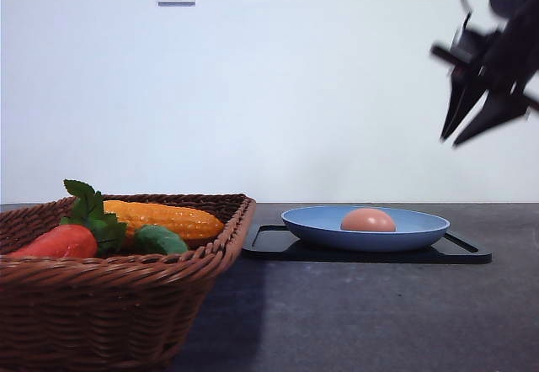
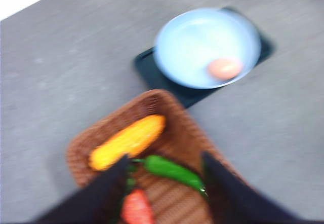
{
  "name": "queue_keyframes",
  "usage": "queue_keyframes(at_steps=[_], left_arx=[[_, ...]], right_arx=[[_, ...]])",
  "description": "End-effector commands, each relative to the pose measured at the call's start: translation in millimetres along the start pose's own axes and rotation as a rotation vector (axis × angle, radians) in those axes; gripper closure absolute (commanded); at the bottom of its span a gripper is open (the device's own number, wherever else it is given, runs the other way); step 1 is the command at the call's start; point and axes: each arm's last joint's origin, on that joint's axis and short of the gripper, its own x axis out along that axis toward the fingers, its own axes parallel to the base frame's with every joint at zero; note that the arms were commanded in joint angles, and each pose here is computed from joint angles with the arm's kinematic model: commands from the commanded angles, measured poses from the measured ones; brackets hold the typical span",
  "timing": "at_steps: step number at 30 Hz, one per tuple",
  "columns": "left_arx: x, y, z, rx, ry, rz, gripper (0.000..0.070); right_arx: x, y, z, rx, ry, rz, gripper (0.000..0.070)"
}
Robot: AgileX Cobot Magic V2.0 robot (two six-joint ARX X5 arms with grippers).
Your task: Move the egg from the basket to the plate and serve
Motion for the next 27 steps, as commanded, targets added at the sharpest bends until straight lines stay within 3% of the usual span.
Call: queue_keyframes(at_steps=[1,8,16,21,27], left_arx=[[1.9,0.3,7.0,0.044,-0.016,0.011,0.0695],[19.2,23.6,9.8,0.016,0.02,0.107,0.07],[27.4,61.7,-3.1,-0.094,0.05,0.185,0.07],[34.1,69.5,-32.7,-0.15,0.001,0.167,0.07],[37.0,62.9,-80.2,-0.19,-0.091,0.128,0.07]], right_arx=[[-13.1,12.7,0.3,-0.071,-0.017,0.005,0.0699],[-57.4,73.3,-31.1,-0.244,-0.028,-0.094,0.07],[-78.7,132.4,-83.2,-0.455,-0.072,-0.168,0.07],[-80.4,142.4,-121.4,-0.554,-0.17,-0.217,0.07],[-68.6,127.4,-166.7,-0.577,-0.3,-0.161,0.07]])
